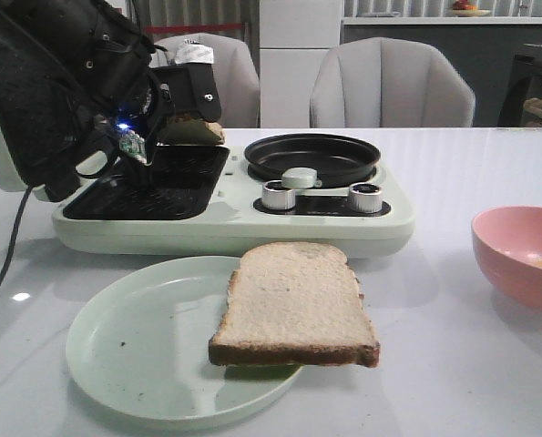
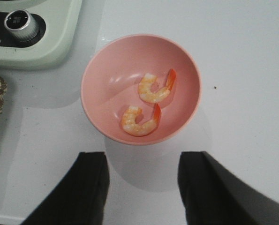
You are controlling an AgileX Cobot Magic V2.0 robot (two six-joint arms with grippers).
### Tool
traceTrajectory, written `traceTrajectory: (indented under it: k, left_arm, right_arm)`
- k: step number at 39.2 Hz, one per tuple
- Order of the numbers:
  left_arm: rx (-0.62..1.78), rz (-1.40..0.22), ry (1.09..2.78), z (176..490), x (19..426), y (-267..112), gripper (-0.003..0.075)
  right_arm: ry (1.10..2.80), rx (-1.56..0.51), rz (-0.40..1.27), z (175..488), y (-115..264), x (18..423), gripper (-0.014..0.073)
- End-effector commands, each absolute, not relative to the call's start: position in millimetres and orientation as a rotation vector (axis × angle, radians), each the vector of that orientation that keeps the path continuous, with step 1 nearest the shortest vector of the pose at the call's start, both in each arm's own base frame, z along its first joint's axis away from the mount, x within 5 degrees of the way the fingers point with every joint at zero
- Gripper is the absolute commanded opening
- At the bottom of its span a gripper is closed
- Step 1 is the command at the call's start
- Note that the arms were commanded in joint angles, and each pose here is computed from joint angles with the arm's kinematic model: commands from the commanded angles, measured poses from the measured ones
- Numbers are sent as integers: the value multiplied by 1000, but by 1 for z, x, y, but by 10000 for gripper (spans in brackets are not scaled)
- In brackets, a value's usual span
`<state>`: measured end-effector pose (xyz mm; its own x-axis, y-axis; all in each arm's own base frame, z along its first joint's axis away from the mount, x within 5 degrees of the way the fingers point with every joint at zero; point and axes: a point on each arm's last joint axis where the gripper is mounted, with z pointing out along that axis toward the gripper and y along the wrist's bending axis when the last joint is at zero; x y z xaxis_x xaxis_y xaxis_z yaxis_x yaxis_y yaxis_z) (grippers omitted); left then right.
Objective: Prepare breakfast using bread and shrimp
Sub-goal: 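Lower the bread onto the sandwich plate and open the left gripper, then move the right gripper to the remaining bread slice on the plate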
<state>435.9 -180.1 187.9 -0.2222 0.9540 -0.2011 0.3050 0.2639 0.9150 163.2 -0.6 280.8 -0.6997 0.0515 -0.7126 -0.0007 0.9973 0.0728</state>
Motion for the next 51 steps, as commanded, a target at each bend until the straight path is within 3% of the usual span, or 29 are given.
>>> traceTrajectory:
  k: [1,7,20,25,34,45,51]
  left_arm:
    - [1082,1045,1607,228,435,-177,331]
    - [1075,1054,1609,228,435,-176,421]
    - [1025,988,1677,240,420,-168,401]
    - [1005,914,1704,253,403,-167,401]
    - [862,920,1777,289,356,-171,402]
    - [798,629,2129,327,283,-173,402]
    - [784,314,2239,351,240,-161,402]
  right_arm:
    - [2253,28,77,296,-1,168,457]
    - [2253,28,77,296,-1,168,457]
    - [2253,28,77,296,-1,168,457]
    - [2253,28,77,296,-1,168,457]
    - [2253,28,77,296,-1,168,457]
    - [2253,28,77,296,-1,168,457]
    - [2253,28,77,296,-1,168,457]
